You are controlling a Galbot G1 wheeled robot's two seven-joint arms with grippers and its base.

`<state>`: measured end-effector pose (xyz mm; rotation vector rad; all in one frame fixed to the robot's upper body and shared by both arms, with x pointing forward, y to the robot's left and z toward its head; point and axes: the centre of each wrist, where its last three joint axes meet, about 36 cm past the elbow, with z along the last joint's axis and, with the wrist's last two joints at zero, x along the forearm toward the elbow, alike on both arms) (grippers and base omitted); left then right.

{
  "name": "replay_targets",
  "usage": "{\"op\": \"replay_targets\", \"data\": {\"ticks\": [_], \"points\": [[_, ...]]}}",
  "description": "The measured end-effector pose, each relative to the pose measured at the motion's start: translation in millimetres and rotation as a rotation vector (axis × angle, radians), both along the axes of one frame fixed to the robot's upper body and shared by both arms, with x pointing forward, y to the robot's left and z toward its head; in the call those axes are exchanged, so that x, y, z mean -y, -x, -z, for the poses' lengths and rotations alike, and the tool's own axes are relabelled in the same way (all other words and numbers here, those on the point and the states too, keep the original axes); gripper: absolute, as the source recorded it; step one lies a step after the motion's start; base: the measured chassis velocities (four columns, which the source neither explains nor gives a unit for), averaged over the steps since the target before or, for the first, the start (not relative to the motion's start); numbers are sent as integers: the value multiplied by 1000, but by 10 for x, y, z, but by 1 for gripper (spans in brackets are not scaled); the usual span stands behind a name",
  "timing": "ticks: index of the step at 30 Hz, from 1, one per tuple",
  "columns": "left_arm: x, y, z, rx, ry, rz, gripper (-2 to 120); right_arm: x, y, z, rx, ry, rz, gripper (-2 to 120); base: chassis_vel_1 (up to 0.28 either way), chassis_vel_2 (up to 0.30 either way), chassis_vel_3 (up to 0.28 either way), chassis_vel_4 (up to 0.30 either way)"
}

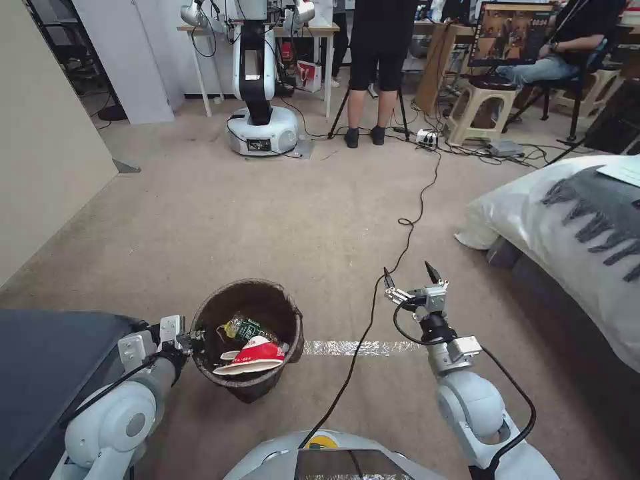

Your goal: Pick up the trash bin, then pick up the garbage from the floor and place it into the trash bin.

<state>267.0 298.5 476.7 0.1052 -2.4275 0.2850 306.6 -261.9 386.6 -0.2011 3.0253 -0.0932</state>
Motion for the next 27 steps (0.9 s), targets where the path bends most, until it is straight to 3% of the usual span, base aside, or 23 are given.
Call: {"op": "replay_targets", "data": {"ticks": [27], "points": [[-71, -55, 267, -63, 18, -17, 0, -34, -46, 6, 2, 0, -18, 100, 0, 0, 0, 0]]}}
